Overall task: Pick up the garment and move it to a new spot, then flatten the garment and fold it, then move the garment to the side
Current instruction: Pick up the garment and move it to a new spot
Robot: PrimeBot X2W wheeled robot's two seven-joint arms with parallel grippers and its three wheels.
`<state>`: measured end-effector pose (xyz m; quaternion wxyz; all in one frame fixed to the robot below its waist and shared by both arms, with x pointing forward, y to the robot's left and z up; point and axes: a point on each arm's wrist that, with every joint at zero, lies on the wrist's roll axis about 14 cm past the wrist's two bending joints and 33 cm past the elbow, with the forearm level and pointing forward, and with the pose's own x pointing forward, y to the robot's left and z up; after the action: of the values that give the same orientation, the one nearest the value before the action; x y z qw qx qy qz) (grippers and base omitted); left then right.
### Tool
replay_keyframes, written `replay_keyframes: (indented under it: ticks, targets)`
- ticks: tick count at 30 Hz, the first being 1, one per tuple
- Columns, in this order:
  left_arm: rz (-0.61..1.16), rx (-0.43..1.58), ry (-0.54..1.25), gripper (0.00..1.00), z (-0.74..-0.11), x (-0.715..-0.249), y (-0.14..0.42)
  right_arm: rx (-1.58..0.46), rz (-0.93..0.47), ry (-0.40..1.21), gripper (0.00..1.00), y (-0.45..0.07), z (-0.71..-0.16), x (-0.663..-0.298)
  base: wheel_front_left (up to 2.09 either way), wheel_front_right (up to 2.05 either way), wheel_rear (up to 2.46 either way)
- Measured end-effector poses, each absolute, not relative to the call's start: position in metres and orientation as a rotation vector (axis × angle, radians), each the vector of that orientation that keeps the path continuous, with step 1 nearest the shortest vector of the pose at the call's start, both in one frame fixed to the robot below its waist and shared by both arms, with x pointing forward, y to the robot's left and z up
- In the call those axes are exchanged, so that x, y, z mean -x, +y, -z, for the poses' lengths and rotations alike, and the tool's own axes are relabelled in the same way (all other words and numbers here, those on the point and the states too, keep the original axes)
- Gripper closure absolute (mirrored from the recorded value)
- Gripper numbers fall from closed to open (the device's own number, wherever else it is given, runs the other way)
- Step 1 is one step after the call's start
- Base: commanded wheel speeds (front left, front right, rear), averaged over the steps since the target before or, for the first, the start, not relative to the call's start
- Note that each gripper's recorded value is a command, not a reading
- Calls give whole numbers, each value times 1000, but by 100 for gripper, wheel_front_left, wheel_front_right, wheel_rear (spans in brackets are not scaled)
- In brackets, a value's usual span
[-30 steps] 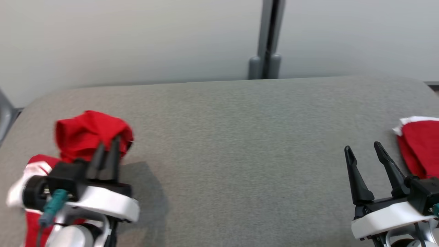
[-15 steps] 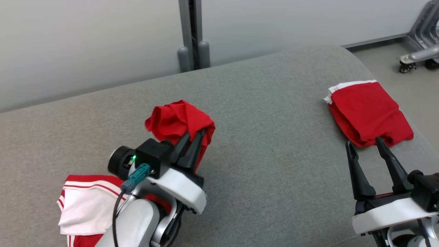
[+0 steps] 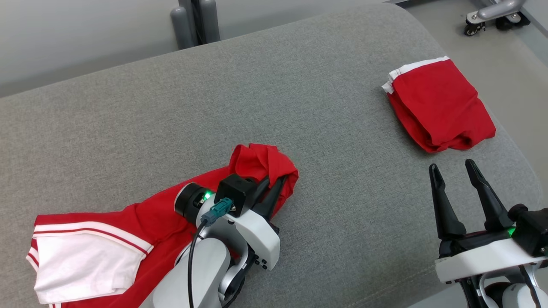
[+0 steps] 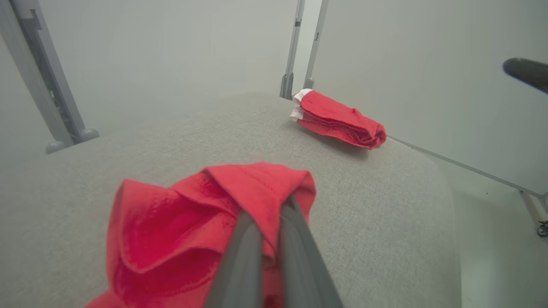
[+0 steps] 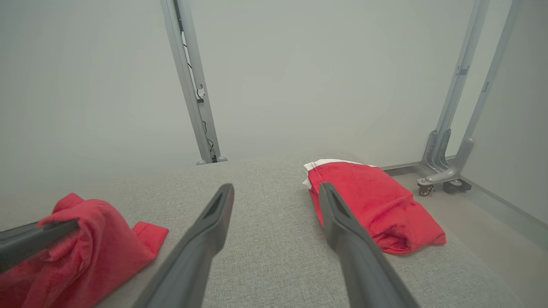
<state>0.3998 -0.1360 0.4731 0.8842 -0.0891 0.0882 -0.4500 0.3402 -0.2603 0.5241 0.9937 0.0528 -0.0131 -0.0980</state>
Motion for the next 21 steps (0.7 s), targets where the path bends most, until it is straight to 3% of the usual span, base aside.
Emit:
replay_keyframes:
  ticks: [1, 2, 12, 21]
  targets:
    - [941, 182, 192, 78, -469, -398, -137, -107, 199, -20, 0, -261, -522, -340, 0, 0, 0]
    - [950, 175, 196, 0, -466, -396, -139, -111, 201, -18, 0, -261, -520, -340, 0, 0, 0]
    - [1011, 183, 78, 0, -500, -376, -138, -137, 164, -48, 0, -252, -525, -346, 0, 0, 0]
    - [676, 182, -70, 0, -537, -415, -46, -141, 70, -68, 0, -225, -532, -361, 0, 0, 0]
